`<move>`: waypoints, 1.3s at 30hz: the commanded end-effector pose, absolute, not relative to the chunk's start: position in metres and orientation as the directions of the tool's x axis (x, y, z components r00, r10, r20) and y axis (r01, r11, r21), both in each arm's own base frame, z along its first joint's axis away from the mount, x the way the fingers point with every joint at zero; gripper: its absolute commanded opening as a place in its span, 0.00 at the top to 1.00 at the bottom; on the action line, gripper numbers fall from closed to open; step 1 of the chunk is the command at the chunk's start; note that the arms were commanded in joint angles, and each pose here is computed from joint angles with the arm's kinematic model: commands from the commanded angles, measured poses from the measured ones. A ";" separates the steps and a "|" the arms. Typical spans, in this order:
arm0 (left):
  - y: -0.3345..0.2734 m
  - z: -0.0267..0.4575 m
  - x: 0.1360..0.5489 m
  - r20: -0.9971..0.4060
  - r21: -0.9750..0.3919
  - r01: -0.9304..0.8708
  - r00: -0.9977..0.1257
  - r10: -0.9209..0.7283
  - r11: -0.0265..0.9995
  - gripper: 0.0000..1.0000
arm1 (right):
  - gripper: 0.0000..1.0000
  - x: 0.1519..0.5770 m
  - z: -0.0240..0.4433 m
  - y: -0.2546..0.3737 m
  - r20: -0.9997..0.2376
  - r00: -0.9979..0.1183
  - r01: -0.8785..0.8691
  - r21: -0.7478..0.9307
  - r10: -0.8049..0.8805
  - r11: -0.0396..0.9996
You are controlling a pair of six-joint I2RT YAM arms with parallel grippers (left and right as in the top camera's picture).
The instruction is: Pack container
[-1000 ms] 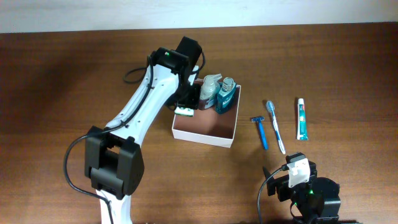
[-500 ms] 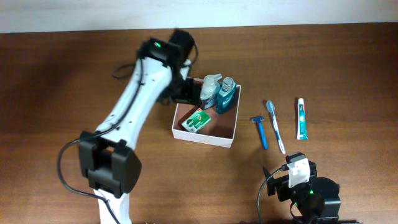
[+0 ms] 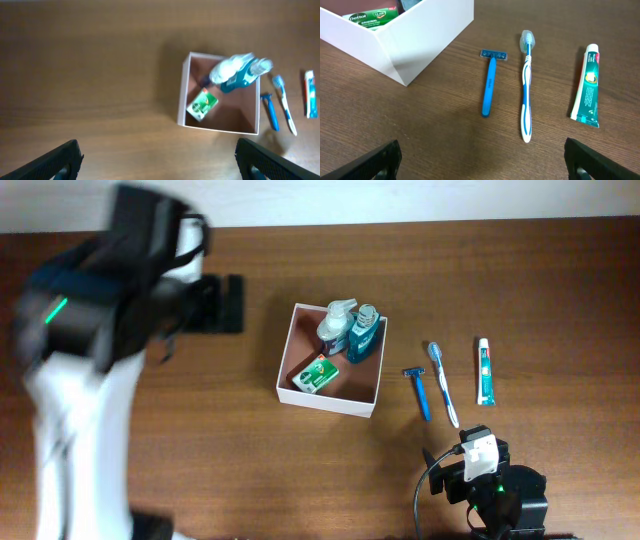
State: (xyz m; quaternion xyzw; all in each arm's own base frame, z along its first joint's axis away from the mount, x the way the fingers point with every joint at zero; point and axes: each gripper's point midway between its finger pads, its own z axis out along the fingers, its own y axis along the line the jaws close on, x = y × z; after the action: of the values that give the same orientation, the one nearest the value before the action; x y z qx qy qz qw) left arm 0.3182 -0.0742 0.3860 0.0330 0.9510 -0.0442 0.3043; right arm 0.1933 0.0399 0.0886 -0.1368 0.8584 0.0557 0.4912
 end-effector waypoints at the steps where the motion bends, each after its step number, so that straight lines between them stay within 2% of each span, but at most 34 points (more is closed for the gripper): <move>1: -0.030 0.450 0.260 -0.760 0.038 0.012 -0.649 0.036 0.999 0.01 | 0.01 0.195 0.090 0.039 -0.865 -0.473 -0.282 -0.033 -0.169 0.959; 6: -0.001 0.484 0.209 -0.852 0.050 -0.068 -0.523 0.007 0.996 0.01 | 0.01 0.201 0.112 0.056 -0.913 -0.391 -0.344 0.024 -0.120 0.939; 9: 0.008 0.491 0.193 -0.873 0.053 -0.095 -0.487 0.000 0.994 0.01 | 0.01 0.202 0.115 0.058 -0.899 -0.436 -0.281 0.190 0.052 0.941; 11: 0.009 0.491 0.187 -0.877 0.050 -0.095 -0.480 -0.002 0.994 0.01 | 0.01 0.201 0.116 0.063 -0.838 -0.489 -0.215 0.386 0.243 0.897; 14: 0.010 0.487 0.185 -0.871 0.054 -0.095 -0.491 0.001 0.994 0.01 | 0.01 0.201 0.123 0.070 -0.781 -0.508 -0.187 0.511 0.362 0.839; 17: 0.009 0.482 0.187 -0.862 0.061 -0.093 -0.508 0.005 0.994 0.01 | 0.01 0.199 0.154 0.090 -0.814 -0.461 -0.343 0.532 0.355 0.774; 19: 0.009 0.481 0.188 -0.859 0.062 -0.093 -0.512 0.006 0.994 0.01 | 0.01 0.199 0.173 0.091 -0.829 -0.424 -0.372 0.526 0.364 0.765; 22: 0.009 0.481 0.188 -0.859 0.062 -0.093 -0.512 0.006 0.994 0.01 | 0.01 0.199 0.200 0.083 -0.843 -0.385 -0.341 0.507 0.375 0.791; 26: 0.009 0.481 0.188 -0.859 0.062 -0.093 -0.512 0.006 0.994 0.01 | 0.01 0.202 0.222 0.066 -0.839 -0.402 -0.231 0.481 0.368 0.846; 33: 0.009 0.481 0.188 -0.859 0.062 -0.093 -0.512 0.006 0.994 0.01 | 0.01 0.233 0.234 0.055 -0.753 -0.617 -0.115 0.375 0.229 0.920; 39: 0.009 0.481 0.188 -0.859 0.062 -0.093 -0.512 0.006 0.994 0.01 | 0.01 0.272 0.216 0.055 -0.544 -0.815 -0.023 0.378 0.201 0.926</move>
State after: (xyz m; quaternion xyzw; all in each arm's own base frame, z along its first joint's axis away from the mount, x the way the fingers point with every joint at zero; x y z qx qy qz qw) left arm 0.1881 0.0052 0.4804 -0.0247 0.8687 0.0387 0.4932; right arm 0.2511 0.0604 0.2220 0.0511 0.9178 0.2069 0.3350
